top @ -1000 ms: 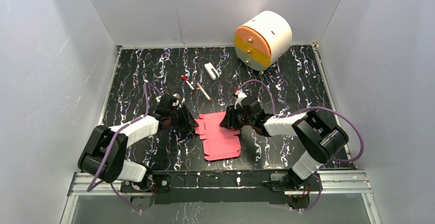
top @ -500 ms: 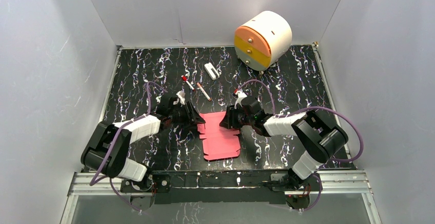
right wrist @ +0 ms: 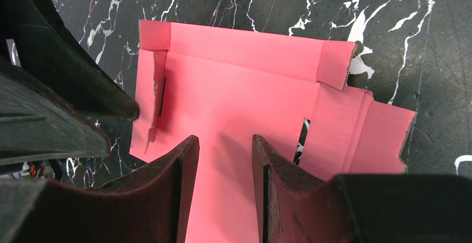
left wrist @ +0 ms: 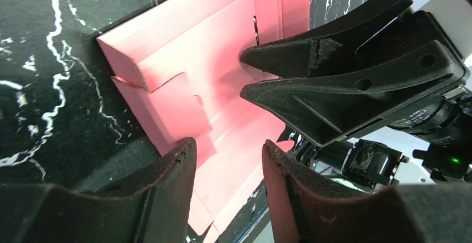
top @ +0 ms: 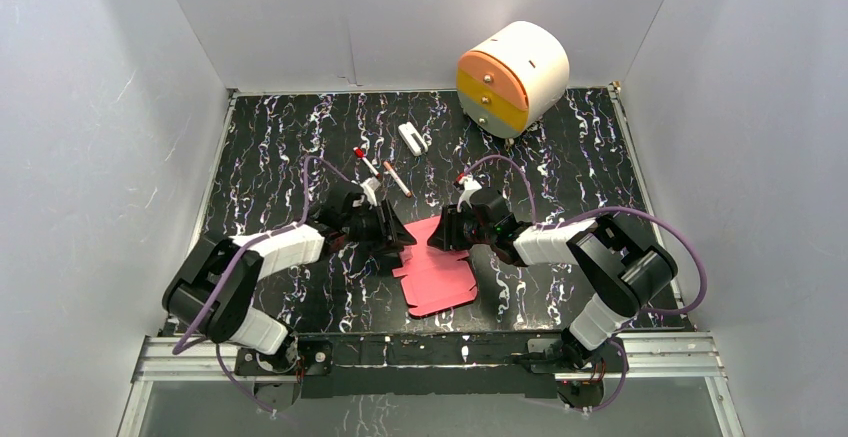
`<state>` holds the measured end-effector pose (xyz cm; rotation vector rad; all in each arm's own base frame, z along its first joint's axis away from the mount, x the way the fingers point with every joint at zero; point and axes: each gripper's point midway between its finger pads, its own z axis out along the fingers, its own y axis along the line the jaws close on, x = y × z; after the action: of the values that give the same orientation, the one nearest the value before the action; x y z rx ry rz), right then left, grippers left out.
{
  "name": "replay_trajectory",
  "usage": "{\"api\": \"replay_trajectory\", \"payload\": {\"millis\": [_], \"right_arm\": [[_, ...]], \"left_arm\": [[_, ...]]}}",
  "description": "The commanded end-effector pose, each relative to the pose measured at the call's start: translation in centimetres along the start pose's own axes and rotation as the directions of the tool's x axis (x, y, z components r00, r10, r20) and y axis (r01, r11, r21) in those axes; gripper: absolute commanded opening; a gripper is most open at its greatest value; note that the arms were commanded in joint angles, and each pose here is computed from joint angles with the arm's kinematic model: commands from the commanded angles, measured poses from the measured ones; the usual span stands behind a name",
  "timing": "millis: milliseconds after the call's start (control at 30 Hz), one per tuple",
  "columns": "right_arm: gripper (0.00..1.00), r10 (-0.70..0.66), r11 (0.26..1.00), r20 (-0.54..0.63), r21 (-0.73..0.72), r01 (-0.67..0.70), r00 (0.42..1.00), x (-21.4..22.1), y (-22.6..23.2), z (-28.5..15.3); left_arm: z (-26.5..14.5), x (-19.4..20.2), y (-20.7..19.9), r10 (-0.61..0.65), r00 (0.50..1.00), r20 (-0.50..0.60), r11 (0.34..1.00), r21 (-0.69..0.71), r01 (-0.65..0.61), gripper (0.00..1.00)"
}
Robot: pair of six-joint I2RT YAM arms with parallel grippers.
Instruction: Fold the paper box
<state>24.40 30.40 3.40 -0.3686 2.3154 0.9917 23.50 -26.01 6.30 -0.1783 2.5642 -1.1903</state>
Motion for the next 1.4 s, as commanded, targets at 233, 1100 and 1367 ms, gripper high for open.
{"api": "replay_trajectory", "payload": {"millis": [233,1100,1367], "right_arm": [[0.49,0.006,1.0,-0.009,0.024,-0.006,1.0,0.9,-0.6,0.2],[0.52,-0.102,0.995,0.086,-0.007,0.103,0.991,-4.8,3.2,-2.6],[0.57,-0.091,0.983,0.082,0.169,0.076,0.992,-3.5,0.1,-5.5]], "left_arm": [[2.1,0.0,-0.3,0.02,1.0,-0.017,1.0,-0.021,-0.02,0.44],[-6.1,3.4,3.2,-0.066,0.994,0.083,0.98,-0.181,0.08,0.51],[-4.7,4.8,2.9,-0.093,0.995,0.043,0.985,-0.141,0.099,0.55]]}}
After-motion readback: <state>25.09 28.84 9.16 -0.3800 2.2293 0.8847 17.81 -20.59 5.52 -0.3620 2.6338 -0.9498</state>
